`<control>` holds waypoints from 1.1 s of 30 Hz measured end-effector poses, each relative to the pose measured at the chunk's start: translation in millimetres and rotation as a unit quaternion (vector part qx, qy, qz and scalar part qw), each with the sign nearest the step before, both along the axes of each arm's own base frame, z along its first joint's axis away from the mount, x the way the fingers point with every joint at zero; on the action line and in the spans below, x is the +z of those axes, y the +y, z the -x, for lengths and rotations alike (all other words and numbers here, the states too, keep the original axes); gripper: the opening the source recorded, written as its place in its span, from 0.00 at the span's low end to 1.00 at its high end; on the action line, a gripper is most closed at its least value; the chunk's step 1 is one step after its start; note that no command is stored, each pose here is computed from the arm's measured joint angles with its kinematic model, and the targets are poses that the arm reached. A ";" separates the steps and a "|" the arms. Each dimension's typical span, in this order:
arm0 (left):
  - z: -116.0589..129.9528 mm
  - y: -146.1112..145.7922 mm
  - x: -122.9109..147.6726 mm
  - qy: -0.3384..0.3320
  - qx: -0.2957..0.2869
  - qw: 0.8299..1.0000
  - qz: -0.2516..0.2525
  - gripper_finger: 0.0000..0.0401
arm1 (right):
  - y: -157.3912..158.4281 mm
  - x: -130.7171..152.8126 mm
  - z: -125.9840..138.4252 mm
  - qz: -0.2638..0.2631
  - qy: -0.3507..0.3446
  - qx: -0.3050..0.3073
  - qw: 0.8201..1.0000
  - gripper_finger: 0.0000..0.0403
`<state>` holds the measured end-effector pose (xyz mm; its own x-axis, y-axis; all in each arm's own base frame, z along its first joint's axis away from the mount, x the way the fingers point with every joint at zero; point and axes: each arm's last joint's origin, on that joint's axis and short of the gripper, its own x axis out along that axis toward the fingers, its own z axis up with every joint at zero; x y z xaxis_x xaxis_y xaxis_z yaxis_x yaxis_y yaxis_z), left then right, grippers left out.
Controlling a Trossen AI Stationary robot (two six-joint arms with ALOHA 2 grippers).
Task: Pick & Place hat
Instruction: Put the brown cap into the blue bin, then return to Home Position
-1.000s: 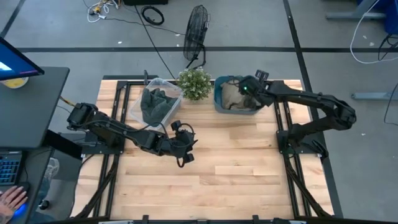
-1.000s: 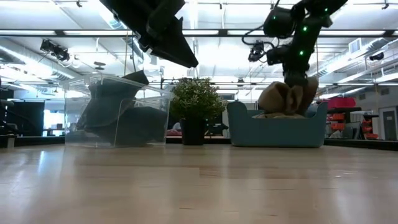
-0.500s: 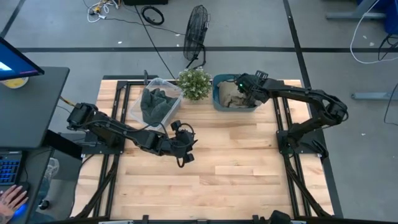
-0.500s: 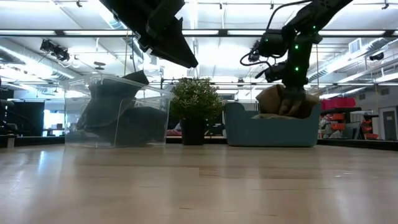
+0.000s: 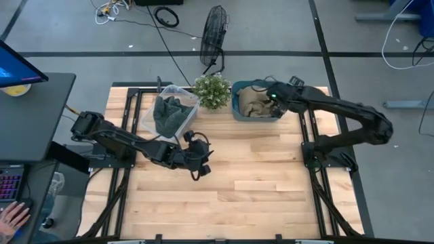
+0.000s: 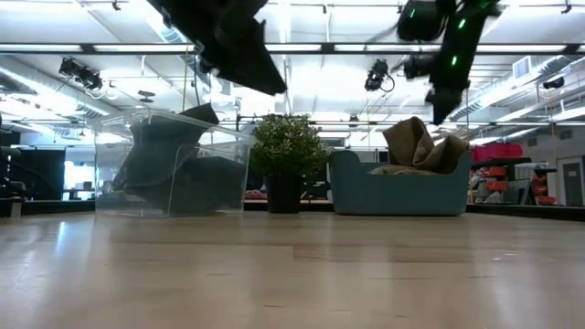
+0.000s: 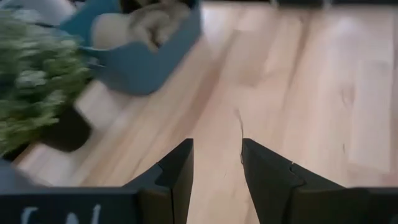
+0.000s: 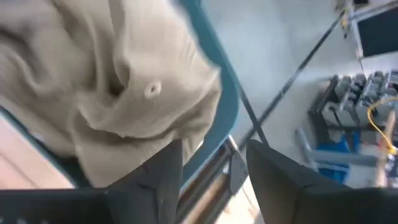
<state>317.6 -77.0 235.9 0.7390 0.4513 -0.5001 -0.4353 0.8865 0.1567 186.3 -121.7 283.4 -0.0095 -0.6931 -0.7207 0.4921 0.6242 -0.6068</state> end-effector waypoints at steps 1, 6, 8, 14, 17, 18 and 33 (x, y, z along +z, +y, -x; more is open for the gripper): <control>2.8 -0.1 3.1 -0.008 0.012 1.000 0.004 0.35 | 5.6 8.2 3.1 0.009 -0.023 0.002 1.000 0.45; 26.4 2.3 27.2 -0.035 0.064 0.997 -0.008 0.35 | 39.6 38.5 23.6 -0.013 -0.157 0.053 0.986 0.42; 42.5 1.0 40.7 -0.045 0.073 0.996 -0.013 0.35 | 53.5 45.9 31.4 -0.057 -0.218 0.094 0.970 0.41; 97.8 1.4 73.9 -0.071 0.095 0.993 -0.015 0.35 | 80.5 53.6 49.6 -0.063 -0.380 0.166 0.908 0.38; 121.7 7.0 75.7 -0.081 0.106 0.991 0.002 0.35 | 88.8 43.6 59.3 -0.056 -0.414 0.199 0.886 0.37; 127.8 8.9 72.6 -0.085 0.106 0.991 0.006 0.35 | 90.9 37.4 61.5 -0.055 -0.421 0.207 0.881 0.37; 162.4 45.8 -5.4 -0.202 0.129 0.971 0.026 0.35 | 107.0 -13.4 99.5 -0.029 -0.534 0.267 0.802 0.36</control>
